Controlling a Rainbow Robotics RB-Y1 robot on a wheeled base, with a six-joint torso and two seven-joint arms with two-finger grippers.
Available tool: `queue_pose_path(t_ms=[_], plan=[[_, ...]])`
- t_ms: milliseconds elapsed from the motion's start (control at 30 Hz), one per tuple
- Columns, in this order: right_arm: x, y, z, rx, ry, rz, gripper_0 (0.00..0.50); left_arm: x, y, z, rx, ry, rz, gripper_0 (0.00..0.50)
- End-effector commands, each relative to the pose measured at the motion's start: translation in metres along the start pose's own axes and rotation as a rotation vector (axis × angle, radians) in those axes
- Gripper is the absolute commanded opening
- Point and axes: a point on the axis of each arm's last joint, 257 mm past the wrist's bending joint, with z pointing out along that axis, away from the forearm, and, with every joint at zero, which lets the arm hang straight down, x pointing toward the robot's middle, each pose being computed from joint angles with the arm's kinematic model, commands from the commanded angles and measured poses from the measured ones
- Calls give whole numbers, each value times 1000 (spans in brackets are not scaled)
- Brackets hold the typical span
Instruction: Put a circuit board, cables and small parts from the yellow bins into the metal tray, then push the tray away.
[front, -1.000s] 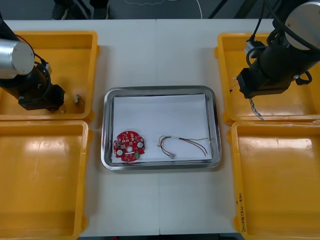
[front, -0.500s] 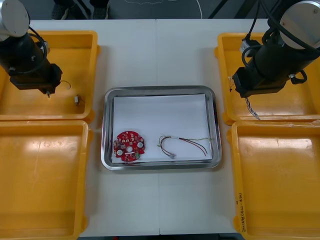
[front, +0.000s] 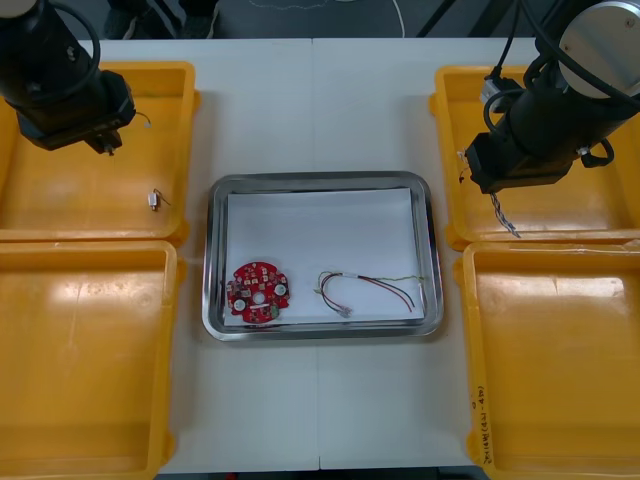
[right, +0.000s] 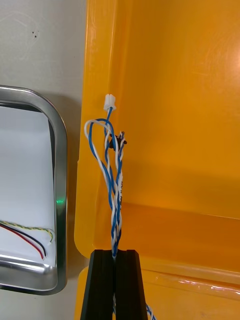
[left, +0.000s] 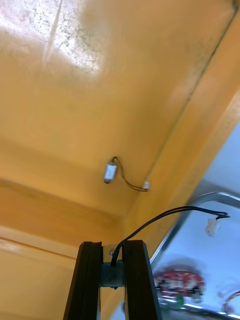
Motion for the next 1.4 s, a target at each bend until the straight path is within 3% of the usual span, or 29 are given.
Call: queue_pose_path(t_ms=[33,267,633,800,1000,1400], plan=[[-21,16,-20,-2,-68,-5,0,-1,-41,-34,78,-74,75,0],[-22,15,-20,1,-70,-6,0,27,-70,-33,78,-92,95,0],[-22,14,-20,1,-69,-3,0,61,-120,-20,120,-83,131,0],[-20,15,-19,1,-65,-9,0,78,-132,-6,97,-66,169,0],[-21,15,-20,1,-66,-9,0,98,-135,21,35,-26,219,0],[-20,14,-19,2,-65,-7,0,105,-155,63,53,-24,311,0]])
